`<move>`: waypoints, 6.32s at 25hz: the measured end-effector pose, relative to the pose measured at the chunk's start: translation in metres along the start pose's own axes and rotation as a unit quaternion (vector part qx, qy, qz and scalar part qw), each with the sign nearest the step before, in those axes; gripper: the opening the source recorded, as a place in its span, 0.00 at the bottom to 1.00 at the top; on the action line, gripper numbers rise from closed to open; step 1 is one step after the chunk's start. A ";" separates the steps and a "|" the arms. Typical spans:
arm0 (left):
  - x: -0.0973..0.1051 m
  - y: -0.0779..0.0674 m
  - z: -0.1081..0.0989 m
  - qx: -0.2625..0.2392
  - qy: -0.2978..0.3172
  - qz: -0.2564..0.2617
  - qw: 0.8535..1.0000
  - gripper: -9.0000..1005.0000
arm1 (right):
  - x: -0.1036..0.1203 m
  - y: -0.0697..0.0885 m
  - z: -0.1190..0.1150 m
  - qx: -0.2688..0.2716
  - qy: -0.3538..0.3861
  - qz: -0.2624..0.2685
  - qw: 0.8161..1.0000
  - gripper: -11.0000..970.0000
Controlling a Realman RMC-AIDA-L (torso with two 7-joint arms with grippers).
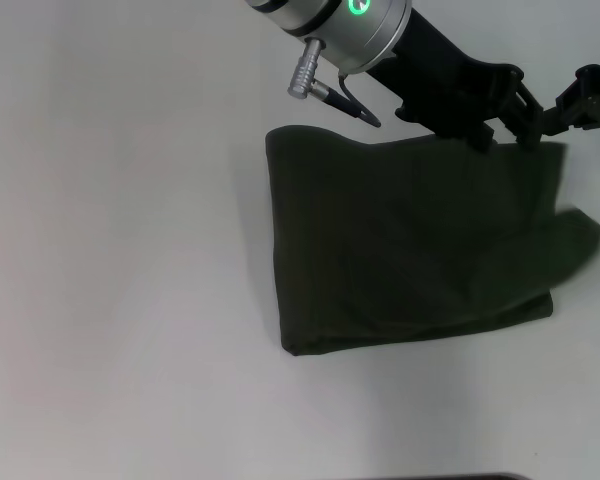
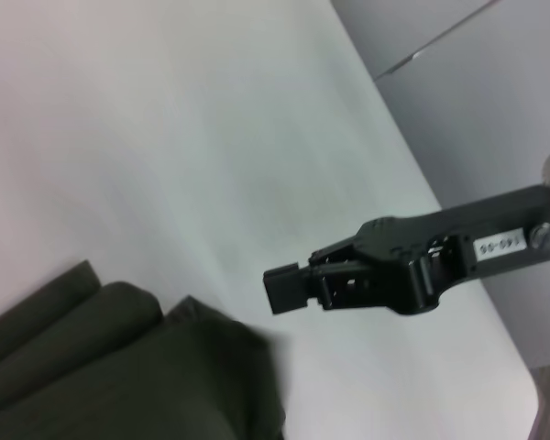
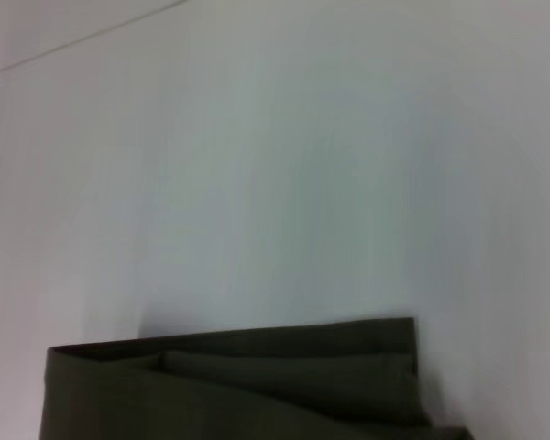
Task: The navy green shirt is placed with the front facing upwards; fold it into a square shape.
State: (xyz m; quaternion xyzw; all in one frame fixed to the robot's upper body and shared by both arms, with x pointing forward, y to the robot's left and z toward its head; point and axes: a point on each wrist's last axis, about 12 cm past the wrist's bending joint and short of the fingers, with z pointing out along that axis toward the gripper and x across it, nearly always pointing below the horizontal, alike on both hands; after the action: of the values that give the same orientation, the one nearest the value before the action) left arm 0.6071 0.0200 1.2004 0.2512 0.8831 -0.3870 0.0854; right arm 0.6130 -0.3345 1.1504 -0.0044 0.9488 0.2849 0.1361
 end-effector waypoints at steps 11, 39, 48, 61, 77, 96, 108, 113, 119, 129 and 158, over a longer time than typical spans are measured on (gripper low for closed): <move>0.007 0.011 -0.021 0.045 -0.012 0.006 0.999 0.71 | 0.002 -0.002 0.000 -0.001 0.004 0.000 1.000 0.06; 0.115 0.122 -0.131 0.144 -0.128 -0.081 0.978 0.71 | 0.030 -0.028 -0.015 0.009 0.042 0.020 0.999 0.59; 0.130 0.127 -0.133 0.151 -0.122 -0.095 0.976 0.71 | 0.032 -0.036 -0.012 0.003 0.009 0.036 0.999 0.58; 0.130 0.125 -0.130 0.155 -0.122 -0.091 0.976 0.71 | 0.026 -0.027 0.016 0.005 0.002 0.039 0.999 0.57; 0.128 0.125 -0.129 0.155 -0.124 -0.087 0.976 0.71 | 0.018 -0.017 0.016 -0.002 0.001 0.029 1.000 0.08; 0.129 0.128 -0.132 0.156 -0.138 -0.093 0.974 0.71 | 0.020 -0.015 0.017 -0.003 0.015 0.035 0.999 0.07; 0.129 0.128 -0.132 0.157 -0.138 -0.092 0.974 0.71 | 0.023 -0.024 0.011 0.025 0.029 0.023 0.999 0.33; 0.128 0.127 -0.131 0.157 -0.138 -0.091 0.974 0.71 | 0.023 -0.024 0.014 0.027 0.025 0.025 0.999 0.51; 0.129 0.128 -0.131 0.157 -0.138 -0.093 0.973 0.71 | 0.023 -0.023 0.020 0.024 0.015 0.028 0.999 0.65; 0.131 0.128 -0.130 0.159 -0.137 -0.095 0.973 0.71 | 0.025 -0.019 0.034 0.018 0.016 0.031 0.999 0.64; 0.129 0.127 -0.130 0.157 -0.140 -0.093 0.973 0.69 | 0.013 -0.004 0.018 -0.005 0.008 0.025 1.000 0.06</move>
State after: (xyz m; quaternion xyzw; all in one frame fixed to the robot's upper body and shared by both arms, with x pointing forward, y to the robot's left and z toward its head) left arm 0.5672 0.2360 1.1633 0.1212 0.8102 -0.5583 0.1312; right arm 0.6058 -0.3271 1.1307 0.0162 0.9482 0.2932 0.1214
